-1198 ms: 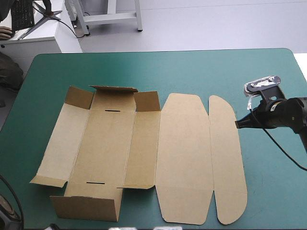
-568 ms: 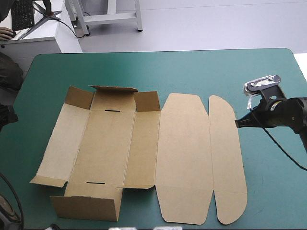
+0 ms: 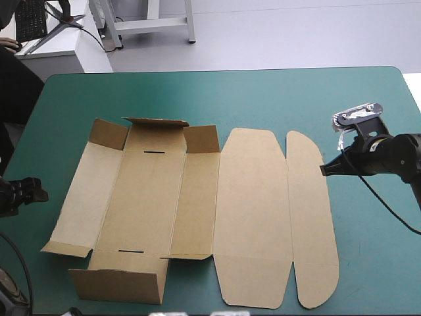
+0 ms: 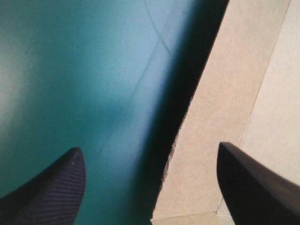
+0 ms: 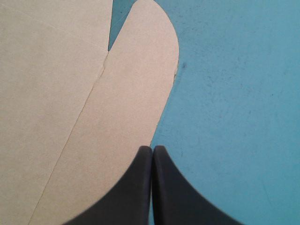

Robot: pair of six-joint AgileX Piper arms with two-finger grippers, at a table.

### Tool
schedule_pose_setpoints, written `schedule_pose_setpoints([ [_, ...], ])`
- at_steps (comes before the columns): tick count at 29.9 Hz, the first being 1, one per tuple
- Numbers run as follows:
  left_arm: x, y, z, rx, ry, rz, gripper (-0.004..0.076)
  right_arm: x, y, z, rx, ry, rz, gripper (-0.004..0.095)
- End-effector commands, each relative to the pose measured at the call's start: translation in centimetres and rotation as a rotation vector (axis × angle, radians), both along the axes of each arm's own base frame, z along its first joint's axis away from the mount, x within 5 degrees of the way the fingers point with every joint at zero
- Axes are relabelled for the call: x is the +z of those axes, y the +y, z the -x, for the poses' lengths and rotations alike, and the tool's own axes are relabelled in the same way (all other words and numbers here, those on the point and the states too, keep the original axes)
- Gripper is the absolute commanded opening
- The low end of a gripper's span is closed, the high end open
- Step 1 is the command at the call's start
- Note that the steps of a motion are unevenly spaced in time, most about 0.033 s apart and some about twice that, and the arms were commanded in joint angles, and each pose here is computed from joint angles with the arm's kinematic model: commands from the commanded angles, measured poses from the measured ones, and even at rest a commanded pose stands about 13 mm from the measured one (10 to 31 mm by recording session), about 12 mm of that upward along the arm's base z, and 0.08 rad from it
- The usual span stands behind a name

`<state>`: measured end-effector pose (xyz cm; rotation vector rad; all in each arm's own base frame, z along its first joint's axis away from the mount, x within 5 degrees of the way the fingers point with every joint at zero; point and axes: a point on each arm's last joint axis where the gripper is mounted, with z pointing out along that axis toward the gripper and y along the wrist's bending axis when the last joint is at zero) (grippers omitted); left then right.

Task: Fold the box

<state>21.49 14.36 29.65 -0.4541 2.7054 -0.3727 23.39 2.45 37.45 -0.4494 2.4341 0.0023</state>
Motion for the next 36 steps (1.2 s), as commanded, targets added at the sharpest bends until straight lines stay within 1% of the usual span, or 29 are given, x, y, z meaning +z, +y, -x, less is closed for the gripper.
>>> schedule_pose_setpoints([
  [1,-0.1,-0.6,-0.3,-0.051,-0.065,0.012,0.0544,1.4,-0.1,0.1,0.0,-0.086,-0.003,-0.0015],
  [4,-1.4,-0.8,-0.5,-0.098,-0.048,0.072,0.0544,1.4,-0.1,0.2,0.001,-0.081,-0.002,-0.0015],
  [5,-1.6,-0.9,-0.7,-0.134,-0.058,0.093,0.0544,1.4,-0.1,0.2,0.001,-0.081,-0.004,-0.0015],
  [9,-1.9,-1.2,-1.3,-0.205,-0.103,0.152,0.0544,1.4,-0.1,0.2,0.001,-0.077,-0.004,-0.0015],
  [14,-2.7,-0.9,-1.6,-0.207,-0.088,0.16,0.0544,1.4,-0.1,0.2,0.001,-0.077,-0.004,-0.0015],
  [20,-4.2,-0.9,-2.5,-0.219,-0.054,0.237,0.0544,1.4,-0.1,0.2,0.001,-0.077,-0.004,-0.0015],
  [24,-4.7,-2.5,-3.6,-0.288,-0.032,0.26,0.0544,1.3,-0.1,0.2,0.002,-0.073,-0.004,-0.0015],
  [27,-4.8,-4.4,-4.3,-0.375,0.002,0.241,0.0542,1.3,-0.1,0.2,0.002,-0.073,-0.004,-0.0015],
  [30,-5.0,-5.7,-4.6,-0.434,0.039,0.219,0.054,1.3,-0.1,0.3,0.002,-0.069,-0.003,-0.0015],
  [36,-5.0,-6.9,-5.0,-0.394,0.079,0.25,0.0521,1.3,-0.1,0.3,0.002,-0.068,-0.005,-0.0015],
])
